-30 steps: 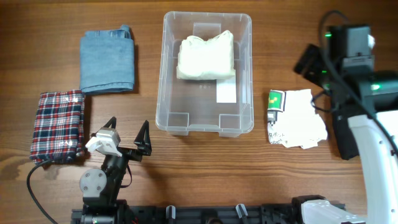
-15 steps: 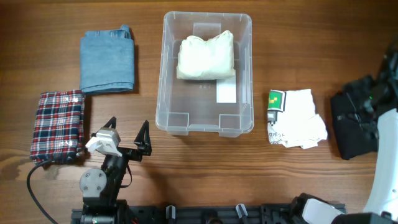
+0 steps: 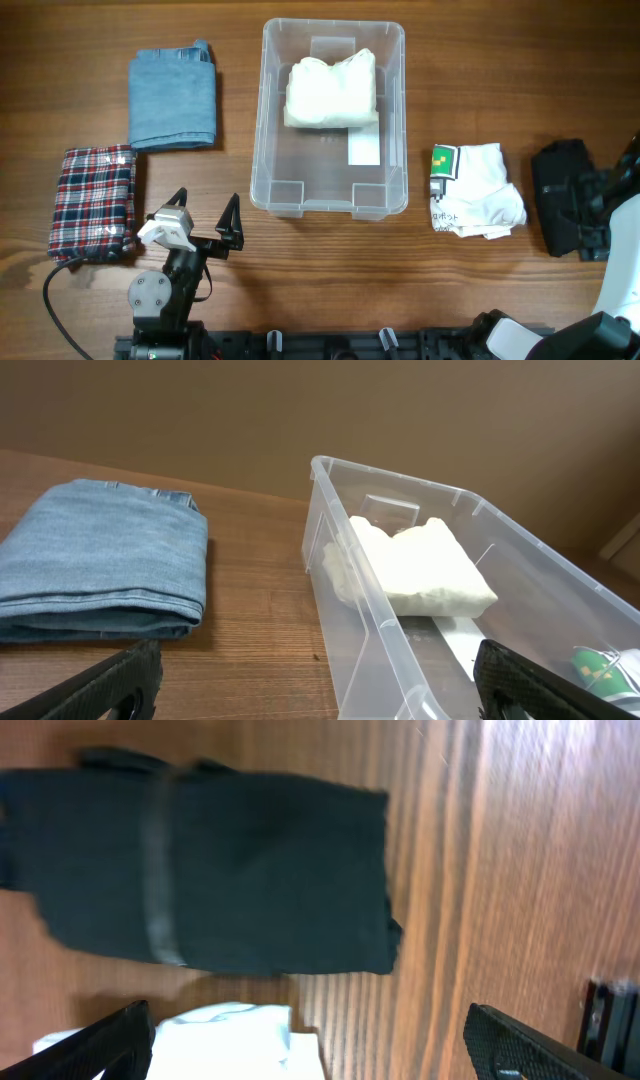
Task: Pack container
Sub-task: 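Withdraw the right gripper and move it to the black folded garment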
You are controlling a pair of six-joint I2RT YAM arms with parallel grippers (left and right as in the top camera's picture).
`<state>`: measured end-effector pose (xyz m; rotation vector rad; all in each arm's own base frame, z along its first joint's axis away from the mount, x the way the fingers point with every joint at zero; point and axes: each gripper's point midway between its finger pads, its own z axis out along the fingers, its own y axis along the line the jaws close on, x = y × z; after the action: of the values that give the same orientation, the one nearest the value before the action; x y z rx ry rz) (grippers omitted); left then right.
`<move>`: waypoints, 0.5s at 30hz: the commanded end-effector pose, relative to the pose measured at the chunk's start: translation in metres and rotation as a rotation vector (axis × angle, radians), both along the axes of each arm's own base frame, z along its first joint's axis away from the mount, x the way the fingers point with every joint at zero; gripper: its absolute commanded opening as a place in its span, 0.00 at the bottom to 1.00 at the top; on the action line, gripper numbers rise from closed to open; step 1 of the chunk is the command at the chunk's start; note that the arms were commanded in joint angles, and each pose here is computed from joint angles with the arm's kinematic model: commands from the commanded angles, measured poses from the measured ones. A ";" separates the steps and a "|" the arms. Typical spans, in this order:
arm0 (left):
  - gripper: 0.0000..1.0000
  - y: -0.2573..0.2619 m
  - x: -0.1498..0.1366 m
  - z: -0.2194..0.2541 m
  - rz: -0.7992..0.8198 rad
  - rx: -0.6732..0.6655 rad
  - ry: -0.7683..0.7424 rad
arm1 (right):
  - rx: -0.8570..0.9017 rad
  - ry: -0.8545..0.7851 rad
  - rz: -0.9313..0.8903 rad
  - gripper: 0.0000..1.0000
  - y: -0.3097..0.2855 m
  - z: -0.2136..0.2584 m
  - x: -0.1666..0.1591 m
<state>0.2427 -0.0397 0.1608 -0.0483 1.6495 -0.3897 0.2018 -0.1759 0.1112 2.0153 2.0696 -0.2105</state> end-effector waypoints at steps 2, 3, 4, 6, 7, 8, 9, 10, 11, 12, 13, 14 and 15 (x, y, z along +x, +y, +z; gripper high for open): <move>1.00 0.002 0.001 -0.003 0.006 0.015 0.004 | 0.027 -0.006 -0.162 1.00 -0.002 -0.017 -0.015; 1.00 0.002 0.001 -0.003 0.006 0.015 0.004 | 0.029 -0.004 -0.175 1.00 -0.003 -0.021 -0.019; 1.00 0.002 0.001 -0.003 0.006 0.015 0.004 | 0.032 0.001 -0.186 1.00 -0.005 -0.025 -0.022; 1.00 0.002 0.001 -0.003 0.006 0.015 0.004 | 0.034 0.003 -0.215 1.00 -0.009 -0.033 -0.030; 1.00 0.002 0.001 -0.003 0.006 0.015 0.004 | 0.033 0.002 -0.228 1.00 -0.011 -0.035 -0.033; 1.00 0.002 0.001 -0.003 0.006 0.016 0.004 | 0.031 -0.001 -0.240 1.00 -0.014 -0.036 -0.035; 1.00 0.002 0.001 -0.003 0.006 0.016 0.004 | 0.026 -0.005 -0.243 1.00 -0.017 -0.036 -0.036; 1.00 0.002 0.001 -0.003 0.006 0.015 0.004 | 0.012 -0.014 -0.230 1.00 -0.023 -0.035 -0.035; 1.00 0.002 0.001 -0.003 0.006 0.016 0.004 | -0.005 -0.023 -0.204 1.00 -0.029 -0.035 -0.033; 1.00 0.002 0.001 -0.003 0.006 0.016 0.004 | -0.018 -0.034 -0.178 0.99 -0.034 -0.034 -0.031; 1.00 0.002 0.001 -0.003 0.006 0.016 0.004 | -0.017 -0.048 -0.156 1.00 -0.037 -0.033 -0.028; 1.00 0.002 0.001 -0.003 0.006 0.016 0.004 | -0.004 -0.068 -0.144 1.00 -0.036 -0.034 -0.024; 1.00 0.002 0.001 -0.003 0.006 0.016 0.004 | 0.011 -0.085 -0.142 1.00 -0.035 -0.035 -0.021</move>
<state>0.2427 -0.0398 0.1608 -0.0480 1.6495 -0.3900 0.1741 -0.2125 0.0793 2.1948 1.8119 -0.2119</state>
